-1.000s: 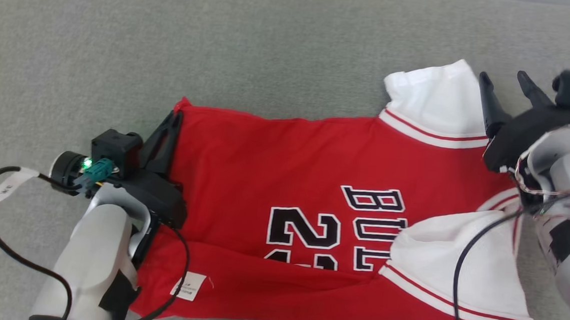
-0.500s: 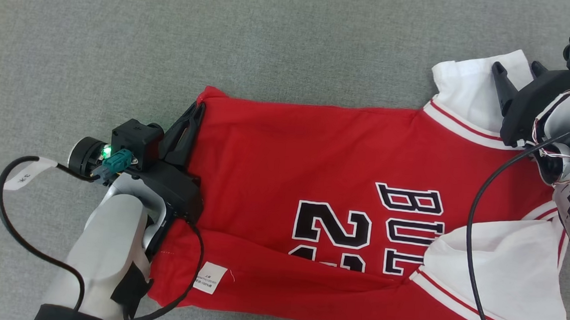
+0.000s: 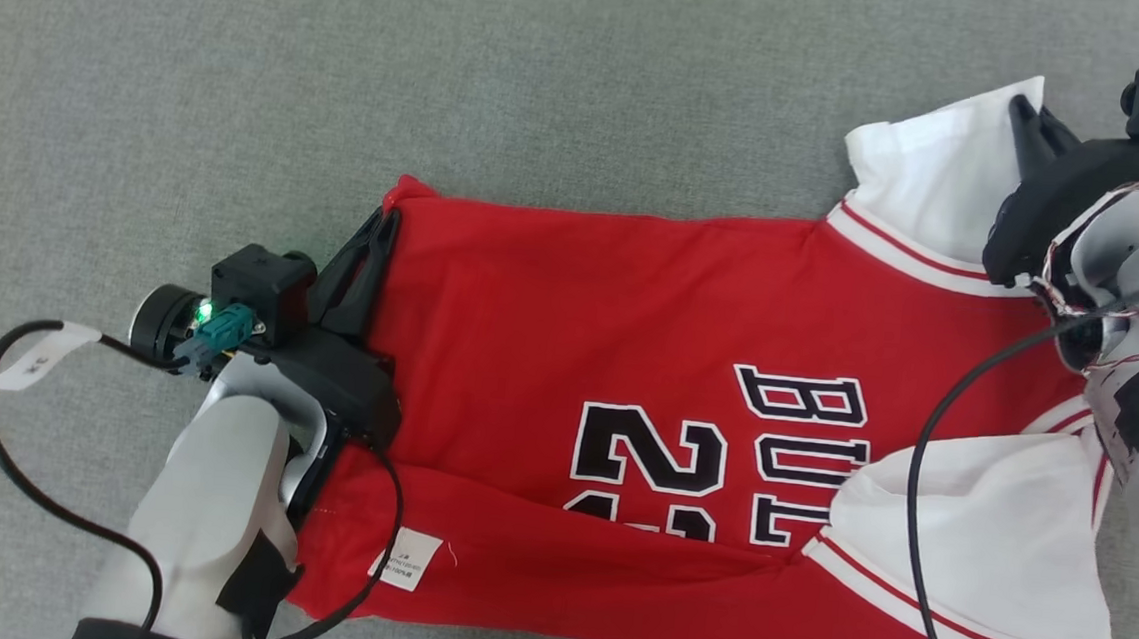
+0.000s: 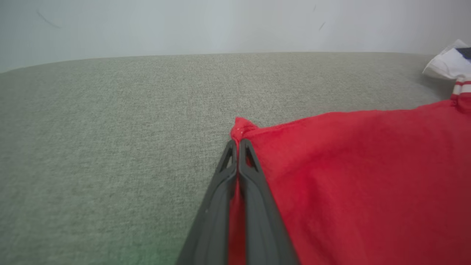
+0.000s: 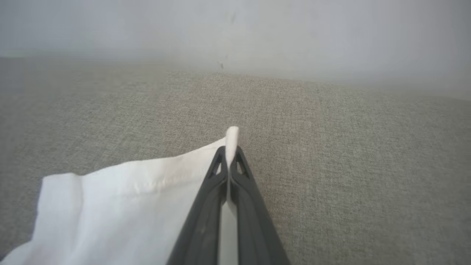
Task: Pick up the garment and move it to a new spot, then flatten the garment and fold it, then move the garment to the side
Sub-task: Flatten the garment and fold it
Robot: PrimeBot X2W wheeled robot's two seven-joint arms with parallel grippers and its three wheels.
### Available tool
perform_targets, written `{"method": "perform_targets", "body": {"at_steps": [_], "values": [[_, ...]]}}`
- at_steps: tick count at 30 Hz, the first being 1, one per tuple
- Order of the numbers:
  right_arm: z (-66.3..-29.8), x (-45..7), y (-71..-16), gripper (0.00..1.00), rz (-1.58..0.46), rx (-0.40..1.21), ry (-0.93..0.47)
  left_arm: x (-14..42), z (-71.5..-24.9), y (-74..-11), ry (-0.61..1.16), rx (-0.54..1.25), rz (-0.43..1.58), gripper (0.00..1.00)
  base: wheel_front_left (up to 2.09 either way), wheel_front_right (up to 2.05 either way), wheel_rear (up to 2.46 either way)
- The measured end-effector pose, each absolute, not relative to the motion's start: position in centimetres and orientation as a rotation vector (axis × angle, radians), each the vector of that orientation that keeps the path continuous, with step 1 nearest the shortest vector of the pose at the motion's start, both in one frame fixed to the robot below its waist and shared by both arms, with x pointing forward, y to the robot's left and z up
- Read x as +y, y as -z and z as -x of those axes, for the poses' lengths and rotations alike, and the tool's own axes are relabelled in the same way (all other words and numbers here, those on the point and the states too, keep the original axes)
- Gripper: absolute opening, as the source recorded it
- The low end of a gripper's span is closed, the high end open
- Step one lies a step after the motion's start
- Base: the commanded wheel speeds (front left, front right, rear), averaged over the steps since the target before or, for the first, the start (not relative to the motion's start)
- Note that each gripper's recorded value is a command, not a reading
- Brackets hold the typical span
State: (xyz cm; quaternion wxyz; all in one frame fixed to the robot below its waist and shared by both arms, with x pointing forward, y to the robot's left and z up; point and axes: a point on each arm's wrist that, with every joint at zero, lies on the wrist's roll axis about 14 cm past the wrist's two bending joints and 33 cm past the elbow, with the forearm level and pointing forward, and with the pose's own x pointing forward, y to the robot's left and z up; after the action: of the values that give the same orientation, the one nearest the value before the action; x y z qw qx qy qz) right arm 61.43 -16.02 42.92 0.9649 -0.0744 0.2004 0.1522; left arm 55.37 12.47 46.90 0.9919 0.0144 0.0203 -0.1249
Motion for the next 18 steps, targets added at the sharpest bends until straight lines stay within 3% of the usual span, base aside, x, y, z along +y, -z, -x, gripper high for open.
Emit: {"method": "perform_targets", "body": {"at_steps": [18], "values": [[-54.7, -16.7, -48.9, 0.00, 0.080, 0.144, -0.399, 12.4, -53.3, -50.9, 0.224, -0.060, 0.025, 0.00, 0.00, 0.00, 0.00]]}}
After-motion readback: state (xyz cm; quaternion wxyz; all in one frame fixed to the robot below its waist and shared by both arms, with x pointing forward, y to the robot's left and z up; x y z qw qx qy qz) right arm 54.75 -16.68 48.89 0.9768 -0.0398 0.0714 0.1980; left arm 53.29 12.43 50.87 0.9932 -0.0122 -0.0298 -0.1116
